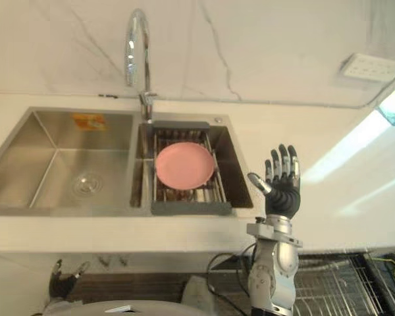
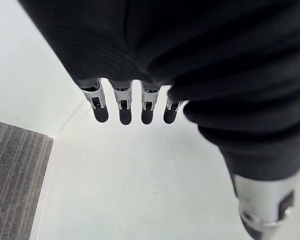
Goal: Walk over to the sink, pick up the cup, carry it to the dishwasher, place the cup inside the dishwasher, then close the dishwasher door
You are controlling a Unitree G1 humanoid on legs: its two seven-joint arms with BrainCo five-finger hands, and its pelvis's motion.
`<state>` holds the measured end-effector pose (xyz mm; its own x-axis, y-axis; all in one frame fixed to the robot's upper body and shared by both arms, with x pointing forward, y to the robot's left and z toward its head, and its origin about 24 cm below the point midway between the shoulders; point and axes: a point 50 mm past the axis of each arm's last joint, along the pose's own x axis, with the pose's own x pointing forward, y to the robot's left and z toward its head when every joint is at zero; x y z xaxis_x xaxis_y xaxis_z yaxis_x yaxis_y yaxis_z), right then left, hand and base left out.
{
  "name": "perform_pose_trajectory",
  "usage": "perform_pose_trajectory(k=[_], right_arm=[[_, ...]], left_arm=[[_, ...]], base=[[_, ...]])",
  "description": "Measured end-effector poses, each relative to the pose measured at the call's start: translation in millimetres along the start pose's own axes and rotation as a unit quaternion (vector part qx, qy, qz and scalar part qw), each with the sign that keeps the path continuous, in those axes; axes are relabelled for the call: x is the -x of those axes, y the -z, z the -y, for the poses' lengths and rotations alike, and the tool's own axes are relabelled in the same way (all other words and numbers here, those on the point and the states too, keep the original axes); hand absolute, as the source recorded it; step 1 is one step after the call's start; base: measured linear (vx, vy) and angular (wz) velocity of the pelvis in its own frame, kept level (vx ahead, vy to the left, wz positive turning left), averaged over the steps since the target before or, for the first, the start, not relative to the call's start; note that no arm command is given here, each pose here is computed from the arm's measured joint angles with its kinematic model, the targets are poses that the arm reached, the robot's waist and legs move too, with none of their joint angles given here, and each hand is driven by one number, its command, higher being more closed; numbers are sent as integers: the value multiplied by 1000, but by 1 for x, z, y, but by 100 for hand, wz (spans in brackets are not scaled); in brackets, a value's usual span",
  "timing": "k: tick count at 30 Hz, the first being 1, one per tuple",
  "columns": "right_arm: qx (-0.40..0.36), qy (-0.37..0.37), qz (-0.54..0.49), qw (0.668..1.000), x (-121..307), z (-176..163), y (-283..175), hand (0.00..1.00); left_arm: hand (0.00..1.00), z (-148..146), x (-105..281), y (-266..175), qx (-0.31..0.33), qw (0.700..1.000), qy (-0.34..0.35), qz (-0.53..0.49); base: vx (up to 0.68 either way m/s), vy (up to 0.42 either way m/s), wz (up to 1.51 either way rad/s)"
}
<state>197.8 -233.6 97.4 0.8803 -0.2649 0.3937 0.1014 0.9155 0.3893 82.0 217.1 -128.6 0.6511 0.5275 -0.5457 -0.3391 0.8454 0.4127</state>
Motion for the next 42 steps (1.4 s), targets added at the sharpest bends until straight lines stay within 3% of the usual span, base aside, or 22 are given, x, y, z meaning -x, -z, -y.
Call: perform_pose_trajectory(k=[6,11,17,20,24,29,37,42], right_arm=[[18,7,12,1000,2,3,-8,0],[22,-30,51,998,-3,-16,-23,0],[94,-54,31,994,-3,-25,-17,0],[175,-114,10,978,-5,-37,-11,0],[383,-224,55,895,-26,-58,-20,0],[548,-285,117,778,-50,-70,-39,0],[655,-360,60,662,-54,-68,-32,0],[662,-405,28,630,-47,-73,-18,0]], left_arm=[[0,15,14,10,27,999,11,-32],[0,15,16,9,43,999,4,-33],[0,11,14,9,42,999,-5,-33],[0,8,13,10,31,999,-2,-28],[0,3,8,11,-8,1000,17,-18],[0,-11,6,20,-36,999,13,-30],[0,-20,5,27,-50,998,14,-42],[0,-19,5,26,-50,998,14,-40]], base=[[195,-133,-14],[-12,31,-12],[6,64,-10],[-49,39,4],[-56,19,6],[-83,31,6],[-45,24,2],[5,7,0]])
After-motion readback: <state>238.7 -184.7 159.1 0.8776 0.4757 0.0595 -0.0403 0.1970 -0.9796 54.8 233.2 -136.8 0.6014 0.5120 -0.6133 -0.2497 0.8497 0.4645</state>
